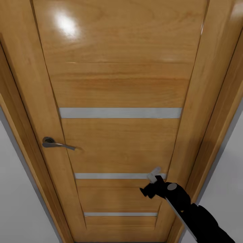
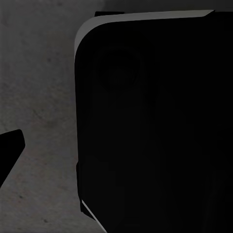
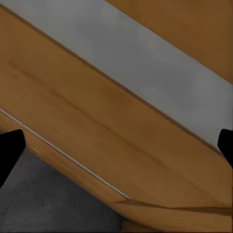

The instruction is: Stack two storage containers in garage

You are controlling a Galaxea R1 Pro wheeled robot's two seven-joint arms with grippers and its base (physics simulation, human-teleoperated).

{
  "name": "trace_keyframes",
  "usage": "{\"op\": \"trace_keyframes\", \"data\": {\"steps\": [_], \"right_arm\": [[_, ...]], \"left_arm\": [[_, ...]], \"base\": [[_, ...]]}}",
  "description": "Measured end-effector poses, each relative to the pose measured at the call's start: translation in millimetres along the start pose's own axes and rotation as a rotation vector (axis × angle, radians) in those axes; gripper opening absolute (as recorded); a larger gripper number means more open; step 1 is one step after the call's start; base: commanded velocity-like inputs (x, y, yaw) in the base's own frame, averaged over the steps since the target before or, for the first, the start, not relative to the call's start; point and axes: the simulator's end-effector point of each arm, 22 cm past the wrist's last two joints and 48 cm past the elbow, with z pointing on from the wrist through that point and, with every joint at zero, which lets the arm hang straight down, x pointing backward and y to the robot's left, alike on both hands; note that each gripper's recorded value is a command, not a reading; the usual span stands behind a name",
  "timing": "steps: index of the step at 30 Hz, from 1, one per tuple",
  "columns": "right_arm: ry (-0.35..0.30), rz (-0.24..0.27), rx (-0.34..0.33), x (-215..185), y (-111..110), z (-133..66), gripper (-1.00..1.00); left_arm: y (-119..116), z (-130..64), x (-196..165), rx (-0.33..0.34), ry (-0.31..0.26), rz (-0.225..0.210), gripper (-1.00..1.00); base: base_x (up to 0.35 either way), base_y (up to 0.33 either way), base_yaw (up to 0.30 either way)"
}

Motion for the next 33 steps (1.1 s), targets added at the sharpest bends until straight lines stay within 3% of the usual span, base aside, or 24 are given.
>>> {"op": "trace_keyframes", "data": {"steps": [6,15,16,25,33], "right_arm": [[-0.009,0.022,-0.022,-18,16,0.3,1.0],[-0.011,0.034,-0.006,-23,18,0.9,1.0],[-0.028,0.037,-0.009,-34,30,1.9,1.0],[-0.065,0.041,0.005,-74,68,1.8,1.0],[-0.048,0.054,0.003,-76,81,8.5,1.0]], "left_arm": [[0,0.0,0,0.0,0.0,0.0,1.0],[0,0.0,0,0.0,0.0,0.0,1.0],[0,0.0,0,0.0,0.0,0.0,1.0],[0,0.0,0,0.0,0.0,0.0,1.0],[0,0.0,0,0.0,0.0,0.0,1.0]], "base": [[0.0,0.0,0.0],[0.0,0.0,0.0],[0.0,0.0,0.0],[0.0,0.0,0.0],[0.0,0.0,0.0]]}}
